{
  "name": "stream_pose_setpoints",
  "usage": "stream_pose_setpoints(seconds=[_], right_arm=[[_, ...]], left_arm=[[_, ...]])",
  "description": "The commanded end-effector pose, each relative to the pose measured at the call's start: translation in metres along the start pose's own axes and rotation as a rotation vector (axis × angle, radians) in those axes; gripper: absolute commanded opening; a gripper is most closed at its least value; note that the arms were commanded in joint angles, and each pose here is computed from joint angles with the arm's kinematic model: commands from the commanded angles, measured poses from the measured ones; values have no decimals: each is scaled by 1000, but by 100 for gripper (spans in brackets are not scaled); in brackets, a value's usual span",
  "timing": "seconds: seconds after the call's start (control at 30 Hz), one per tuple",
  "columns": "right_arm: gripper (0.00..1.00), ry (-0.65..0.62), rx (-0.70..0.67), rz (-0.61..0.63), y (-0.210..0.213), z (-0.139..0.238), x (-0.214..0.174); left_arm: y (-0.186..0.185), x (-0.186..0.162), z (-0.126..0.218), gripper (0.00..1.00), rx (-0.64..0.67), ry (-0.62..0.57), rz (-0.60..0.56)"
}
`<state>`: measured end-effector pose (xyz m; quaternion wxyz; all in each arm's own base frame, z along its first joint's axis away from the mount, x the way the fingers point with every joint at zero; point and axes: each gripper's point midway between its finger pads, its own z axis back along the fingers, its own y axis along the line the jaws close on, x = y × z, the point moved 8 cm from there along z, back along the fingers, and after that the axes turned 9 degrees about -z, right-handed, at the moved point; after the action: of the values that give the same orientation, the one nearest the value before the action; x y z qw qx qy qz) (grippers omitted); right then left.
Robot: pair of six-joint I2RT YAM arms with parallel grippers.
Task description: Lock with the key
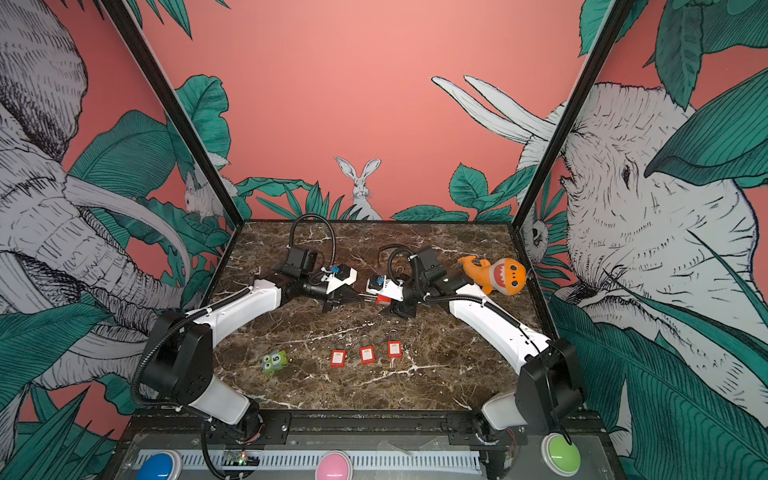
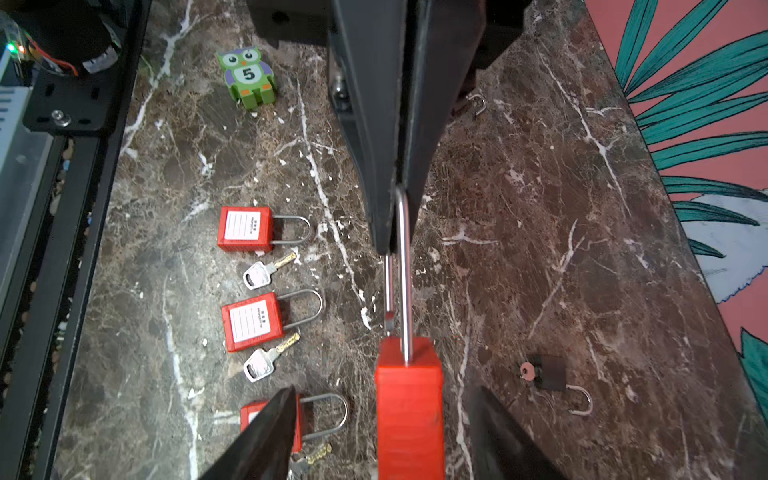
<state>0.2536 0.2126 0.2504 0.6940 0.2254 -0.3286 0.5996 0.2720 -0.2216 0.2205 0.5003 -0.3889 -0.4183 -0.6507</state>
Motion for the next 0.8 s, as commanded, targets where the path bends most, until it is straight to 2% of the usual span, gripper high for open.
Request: stream_pose_setpoints(seconds=[0.0,0.1,0.27,0.53,0.77], right_arm=[[66,20,12,-11,1,20,-1],[63,61,5,-29,-3,22,-8],[51,101,31,-41,-6,21,-11],[31,83,69,-36,-5,21,-8],[21,68,110,-48,-4,19,-6]], left_arm=[[-3,15,3,0,-2,-66,-30],[-5,18,-1,0,-8,-76,-41],[-7,21,-6,0,-13,-86,-62],[-10,21,-11,0,-14,-92,-79],[-10,24,-15,0,-13,-110,-83]])
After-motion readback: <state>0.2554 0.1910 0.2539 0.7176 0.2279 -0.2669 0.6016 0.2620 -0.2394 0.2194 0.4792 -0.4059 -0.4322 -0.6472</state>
